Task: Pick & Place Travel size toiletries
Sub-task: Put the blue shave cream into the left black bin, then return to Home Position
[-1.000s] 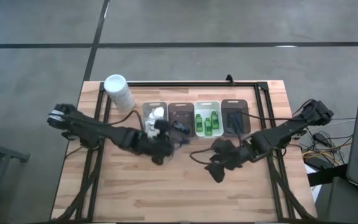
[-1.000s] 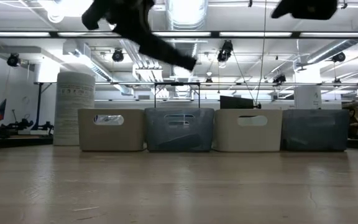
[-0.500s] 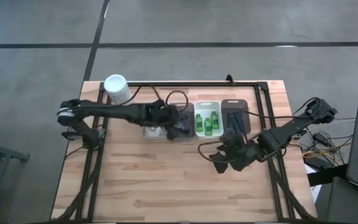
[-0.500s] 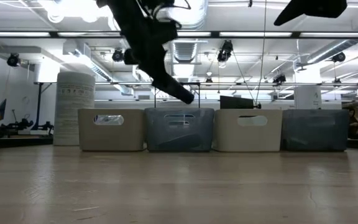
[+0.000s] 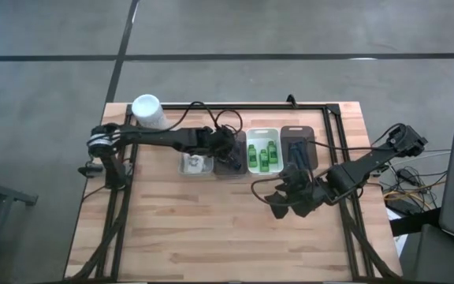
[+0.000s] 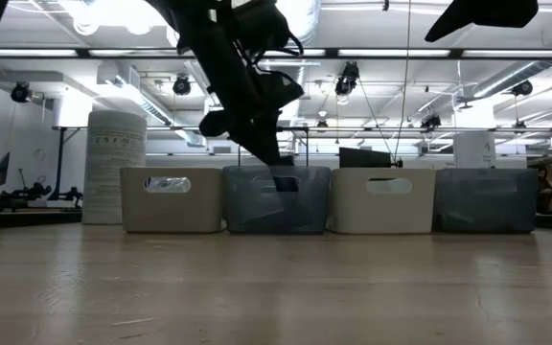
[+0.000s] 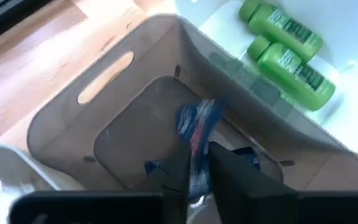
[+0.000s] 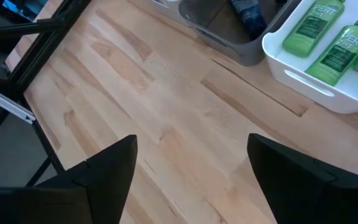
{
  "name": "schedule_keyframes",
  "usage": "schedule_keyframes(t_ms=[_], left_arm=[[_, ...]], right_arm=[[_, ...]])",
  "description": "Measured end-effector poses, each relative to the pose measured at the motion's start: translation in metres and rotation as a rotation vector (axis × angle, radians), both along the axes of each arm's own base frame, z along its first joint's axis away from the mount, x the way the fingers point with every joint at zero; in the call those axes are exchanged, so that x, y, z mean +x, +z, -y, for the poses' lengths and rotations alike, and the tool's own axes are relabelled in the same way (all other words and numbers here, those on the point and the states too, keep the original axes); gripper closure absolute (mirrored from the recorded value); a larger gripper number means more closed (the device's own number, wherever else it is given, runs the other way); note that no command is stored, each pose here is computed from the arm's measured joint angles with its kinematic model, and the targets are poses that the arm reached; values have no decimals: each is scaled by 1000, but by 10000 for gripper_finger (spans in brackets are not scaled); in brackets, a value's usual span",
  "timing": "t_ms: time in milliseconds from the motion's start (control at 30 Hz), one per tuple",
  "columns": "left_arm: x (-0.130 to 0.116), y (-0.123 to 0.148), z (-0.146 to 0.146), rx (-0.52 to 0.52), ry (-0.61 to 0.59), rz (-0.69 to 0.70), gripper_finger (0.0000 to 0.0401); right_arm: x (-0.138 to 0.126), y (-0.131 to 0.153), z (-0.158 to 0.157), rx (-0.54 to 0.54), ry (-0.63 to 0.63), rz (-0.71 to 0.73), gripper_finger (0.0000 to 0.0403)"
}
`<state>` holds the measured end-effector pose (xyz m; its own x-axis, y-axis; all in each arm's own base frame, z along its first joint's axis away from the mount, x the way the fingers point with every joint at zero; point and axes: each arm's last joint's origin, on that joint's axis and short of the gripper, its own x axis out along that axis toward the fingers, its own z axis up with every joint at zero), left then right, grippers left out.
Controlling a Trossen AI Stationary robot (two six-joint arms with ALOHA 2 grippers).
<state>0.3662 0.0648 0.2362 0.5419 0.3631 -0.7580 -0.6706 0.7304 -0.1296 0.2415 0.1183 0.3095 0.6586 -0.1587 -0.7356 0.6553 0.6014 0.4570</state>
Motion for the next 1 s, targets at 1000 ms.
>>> schedule_keyframes(t_ms=[1000], left_arm=[[-43,67,151,-199,-450,193,179]], right_arm=[[-16,0,-30,14,131,3,133]])
